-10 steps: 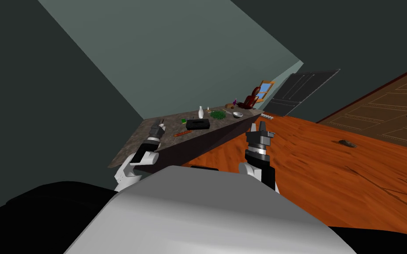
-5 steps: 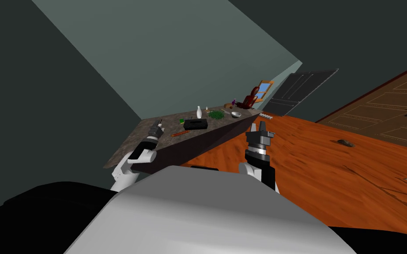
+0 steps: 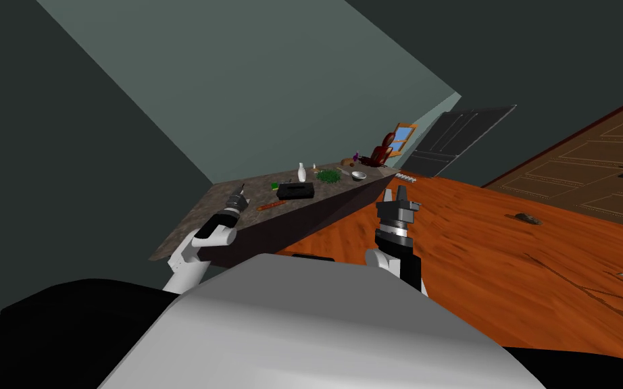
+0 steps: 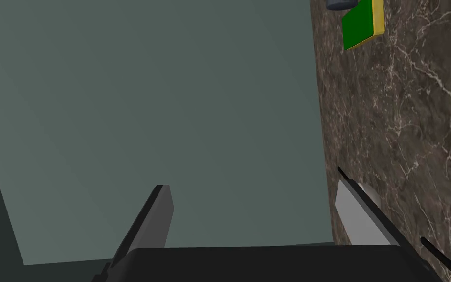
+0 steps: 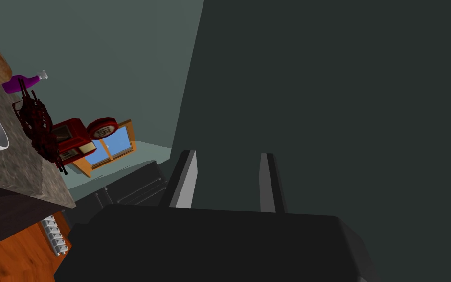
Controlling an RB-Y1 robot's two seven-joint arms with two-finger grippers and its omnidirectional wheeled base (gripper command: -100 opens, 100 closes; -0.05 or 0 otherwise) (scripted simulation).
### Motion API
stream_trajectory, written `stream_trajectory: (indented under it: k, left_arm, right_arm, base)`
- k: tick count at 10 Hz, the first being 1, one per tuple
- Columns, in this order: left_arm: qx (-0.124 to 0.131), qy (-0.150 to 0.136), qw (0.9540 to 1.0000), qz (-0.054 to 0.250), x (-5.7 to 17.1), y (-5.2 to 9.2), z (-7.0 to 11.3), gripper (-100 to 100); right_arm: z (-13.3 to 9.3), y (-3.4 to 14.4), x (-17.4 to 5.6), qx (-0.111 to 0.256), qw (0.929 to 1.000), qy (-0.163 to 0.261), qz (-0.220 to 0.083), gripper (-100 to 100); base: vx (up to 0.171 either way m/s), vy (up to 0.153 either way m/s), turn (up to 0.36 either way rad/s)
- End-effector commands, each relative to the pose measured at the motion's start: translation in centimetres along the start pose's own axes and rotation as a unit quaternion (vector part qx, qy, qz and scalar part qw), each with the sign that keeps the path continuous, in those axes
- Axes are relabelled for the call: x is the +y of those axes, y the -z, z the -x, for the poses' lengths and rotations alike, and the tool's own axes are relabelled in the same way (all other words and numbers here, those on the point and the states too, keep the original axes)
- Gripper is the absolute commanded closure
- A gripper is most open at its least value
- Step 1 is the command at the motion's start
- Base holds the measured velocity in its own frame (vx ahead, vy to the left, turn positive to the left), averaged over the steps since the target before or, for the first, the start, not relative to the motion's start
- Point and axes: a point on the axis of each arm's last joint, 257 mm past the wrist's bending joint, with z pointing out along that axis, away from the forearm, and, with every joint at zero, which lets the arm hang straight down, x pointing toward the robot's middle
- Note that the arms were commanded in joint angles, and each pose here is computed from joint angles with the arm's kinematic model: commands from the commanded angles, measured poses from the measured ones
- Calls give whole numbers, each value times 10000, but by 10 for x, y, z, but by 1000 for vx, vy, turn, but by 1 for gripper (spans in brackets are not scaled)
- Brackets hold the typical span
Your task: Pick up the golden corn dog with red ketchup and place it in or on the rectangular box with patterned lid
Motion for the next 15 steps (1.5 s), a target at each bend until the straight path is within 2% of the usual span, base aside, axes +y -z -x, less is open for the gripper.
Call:
stream_trajectory:
  k: [1, 3, 4, 6, 7, 9, 10, 12, 13, 15]
  left_arm:
    - [-94, 82, 9995, 274, 13, -4, 14, -100]
    - [-126, 83, 9989, 440, 21, -4, 16, -100]
    - [-202, 167, 9977, 618, 28, -8, 27, -100]
    - [-239, 169, 9963, 803, 37, -7, 29, -100]
    - [-314, 254, 9945, 968, 42, -10, 39, -100]
    - [-354, 255, 9922, 1168, 53, -8, 41, -100]
    - [-423, 340, 9900, 1299, 56, -11, 50, -100]
    - [-470, 343, 9865, 1531, 68, -8, 52, -100]
    - [-530, 427, 9843, 1630, 69, -11, 60, -100]
    - [-584, 430, 9793, 1892, 82, -6, 62, -100]
  right_arm:
    - [0, 0, 0, 0, 10000, 0, 0, 0]
    - [0, 0, 0, 0, 10000, 0, 0, 0]
    - [0, 0, 0, 0, 10000, 0, 0, 0]
    - [0, 0, 0, 0, 10000, 0, 0, 0]
    - [0, 0, 0, 0, 10000, 0, 0, 0]
    - [0, 0, 0, 0, 10000, 0, 0, 0]
    - [0, 0, 0, 0, 10000, 0, 0, 0]
    - [0, 0, 0, 0, 10000, 0, 0, 0]
    - [0, 0, 0, 0, 10000, 0, 0, 0]
    - [0, 0, 0, 0, 10000, 0, 0, 0]
  base:
    - [21, -44, -24]
    - [20, -46, 0]
    - [33, -55, -22]
    - [26, -49, 0]
    - [36, -59, -25]
    - [31, -35, 0]
    - [34, -38, -20]
    - [31, -37, -2]
    - [52, -54, -20]
    - [32, -36, -3]
